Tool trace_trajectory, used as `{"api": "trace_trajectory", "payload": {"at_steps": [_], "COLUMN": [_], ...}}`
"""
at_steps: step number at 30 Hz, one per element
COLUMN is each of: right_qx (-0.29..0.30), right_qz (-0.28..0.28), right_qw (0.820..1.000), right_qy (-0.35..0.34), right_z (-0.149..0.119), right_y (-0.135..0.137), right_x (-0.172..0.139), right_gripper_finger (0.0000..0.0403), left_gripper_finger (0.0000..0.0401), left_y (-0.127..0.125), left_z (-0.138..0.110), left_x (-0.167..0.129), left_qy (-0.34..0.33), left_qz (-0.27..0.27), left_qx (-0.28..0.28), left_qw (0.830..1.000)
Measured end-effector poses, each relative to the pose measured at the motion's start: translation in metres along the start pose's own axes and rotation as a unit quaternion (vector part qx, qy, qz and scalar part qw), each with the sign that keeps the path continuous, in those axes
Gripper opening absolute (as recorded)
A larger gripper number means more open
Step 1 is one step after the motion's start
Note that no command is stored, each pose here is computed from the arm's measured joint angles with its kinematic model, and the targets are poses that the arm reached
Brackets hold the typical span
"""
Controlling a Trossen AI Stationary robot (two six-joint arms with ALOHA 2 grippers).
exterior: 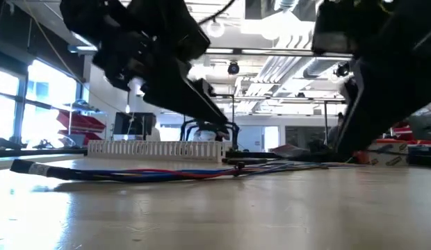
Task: Ziptie cables
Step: Put the zip tied cables into the white cable duct
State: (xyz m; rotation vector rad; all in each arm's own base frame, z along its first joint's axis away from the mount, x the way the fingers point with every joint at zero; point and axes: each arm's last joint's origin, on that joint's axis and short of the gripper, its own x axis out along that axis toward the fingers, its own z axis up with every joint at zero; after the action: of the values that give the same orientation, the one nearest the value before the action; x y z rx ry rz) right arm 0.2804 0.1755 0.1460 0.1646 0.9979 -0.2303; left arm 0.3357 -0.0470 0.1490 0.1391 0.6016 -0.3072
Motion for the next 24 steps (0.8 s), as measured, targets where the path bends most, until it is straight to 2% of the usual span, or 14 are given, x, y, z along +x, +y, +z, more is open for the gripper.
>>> {"api": "trace_trajectory", "payload": {"at_steps": [4, 6, 10, 17, 21, 24], "right_qx": [-0.102, -0.129, -0.157, -0.166, -0.164, -0.165], "right_qz": [-0.016, -0.021, -0.026, -0.032, -0.04, -0.038], "right_qw": [0.994, 0.99, 0.986, 0.985, 0.985, 0.984], "right_qy": [-0.031, -0.049, -0.057, -0.034, -0.049, -0.055], "right_z": [0.017, 0.029, 0.047, 0.056, 0.059, 0.061], "right_y": [-0.011, -0.02, -0.037, -0.058, -0.062, -0.063], "right_x": [0.005, 0.01, 0.016, -0.002, -0.016, -0.021], "right_gripper_finger": [0.0166, 0.0184, 0.0208, 0.0217, 0.0216, 0.0216], "left_gripper_finger": [0.0156, 0.015, 0.0126, 0.0109, 0.0125, 0.014], "left_y": [0.012, 0.024, 0.064, 0.126, 0.154, 0.169], "left_z": [0.006, 0.003, -0.009, -0.047, -0.069, -0.089], "left_x": [-0.036, -0.055, -0.088, -0.113, -0.118, -0.114], "left_qy": [0.035, 0.052, 0.069, 0.167, 0.213, 0.243], "left_qz": [0.145, 0.182, 0.182, 0.225, 0.234, 0.221], "left_qx": [0.015, 0.007, -0.047, 0.018, 0.014, 0.003], "left_qw": [0.989, 0.982, 0.98, 0.96, 0.948, 0.944]}}
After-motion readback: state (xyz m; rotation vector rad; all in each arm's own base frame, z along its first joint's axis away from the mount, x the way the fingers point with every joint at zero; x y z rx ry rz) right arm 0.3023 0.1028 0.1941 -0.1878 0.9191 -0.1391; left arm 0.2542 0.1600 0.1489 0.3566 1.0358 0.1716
